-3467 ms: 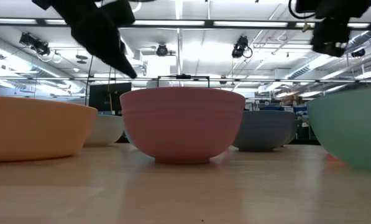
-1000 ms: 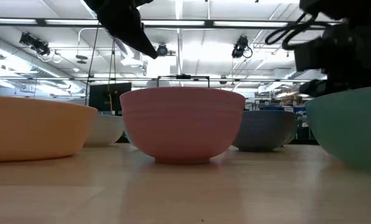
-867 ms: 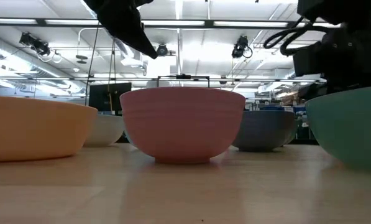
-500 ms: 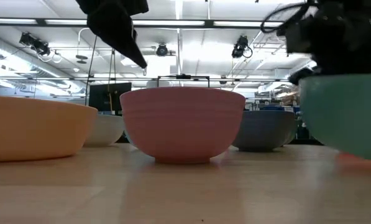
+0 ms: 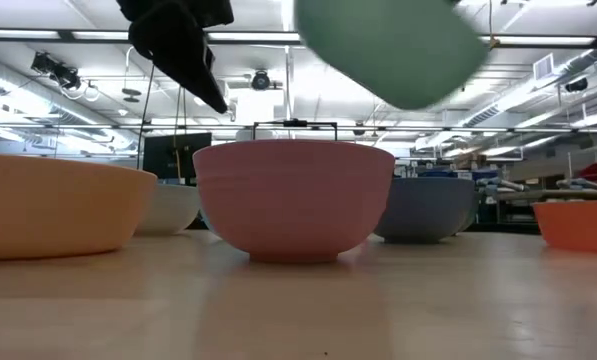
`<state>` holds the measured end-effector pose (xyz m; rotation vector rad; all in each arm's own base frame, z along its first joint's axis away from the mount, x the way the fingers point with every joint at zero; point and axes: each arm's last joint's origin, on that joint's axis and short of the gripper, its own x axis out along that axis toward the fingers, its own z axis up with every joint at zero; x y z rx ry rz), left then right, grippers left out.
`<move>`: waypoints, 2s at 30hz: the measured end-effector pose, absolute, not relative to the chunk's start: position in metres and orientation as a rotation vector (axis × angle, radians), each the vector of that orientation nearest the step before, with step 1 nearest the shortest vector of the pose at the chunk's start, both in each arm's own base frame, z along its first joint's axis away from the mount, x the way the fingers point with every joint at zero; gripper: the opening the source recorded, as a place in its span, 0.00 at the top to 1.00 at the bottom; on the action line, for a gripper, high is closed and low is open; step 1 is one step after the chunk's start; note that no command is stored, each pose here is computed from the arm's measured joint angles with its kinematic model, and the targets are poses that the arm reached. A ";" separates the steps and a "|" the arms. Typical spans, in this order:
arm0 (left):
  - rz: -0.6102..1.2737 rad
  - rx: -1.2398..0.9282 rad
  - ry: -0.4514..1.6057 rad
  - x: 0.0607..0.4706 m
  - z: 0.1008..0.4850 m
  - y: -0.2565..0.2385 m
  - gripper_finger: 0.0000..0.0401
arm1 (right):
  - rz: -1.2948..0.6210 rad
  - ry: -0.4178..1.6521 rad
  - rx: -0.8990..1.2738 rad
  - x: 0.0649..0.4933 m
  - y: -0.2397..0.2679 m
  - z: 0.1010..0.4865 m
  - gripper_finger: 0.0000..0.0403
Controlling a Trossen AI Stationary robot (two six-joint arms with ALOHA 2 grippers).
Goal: Nest bowls inside each other
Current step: Stack the dark green bowl on top of the light blue bowl
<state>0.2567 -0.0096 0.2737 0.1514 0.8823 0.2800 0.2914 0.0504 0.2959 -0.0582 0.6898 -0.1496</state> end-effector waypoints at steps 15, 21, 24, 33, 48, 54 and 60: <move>0.378 0.016 0.525 0.175 0.352 -0.017 0.58 | -0.352 0.463 0.215 0.338 -0.053 0.292 1.00; 0.413 -0.115 0.441 0.160 0.362 -0.014 0.58 | -0.332 0.447 0.370 0.364 -0.069 0.268 1.00; 0.423 -0.156 0.436 0.159 0.361 -0.014 0.58 | -0.322 0.484 0.410 0.378 -0.074 0.255 1.00; 0.442 -0.176 0.488 0.164 0.352 -0.015 0.58 | -0.358 0.646 0.364 0.401 -0.082 0.236 1.00; 0.431 -0.156 0.550 0.166 0.346 -0.017 0.58 | -0.397 0.780 0.293 0.397 -0.091 0.225 0.83; 0.425 -0.181 0.621 0.160 0.340 -0.022 0.58 | -0.396 0.823 0.308 0.394 -0.090 0.222 0.64; 0.397 -0.299 0.792 0.146 0.327 -0.031 0.58 | -0.370 0.784 0.292 0.395 -0.082 0.231 0.56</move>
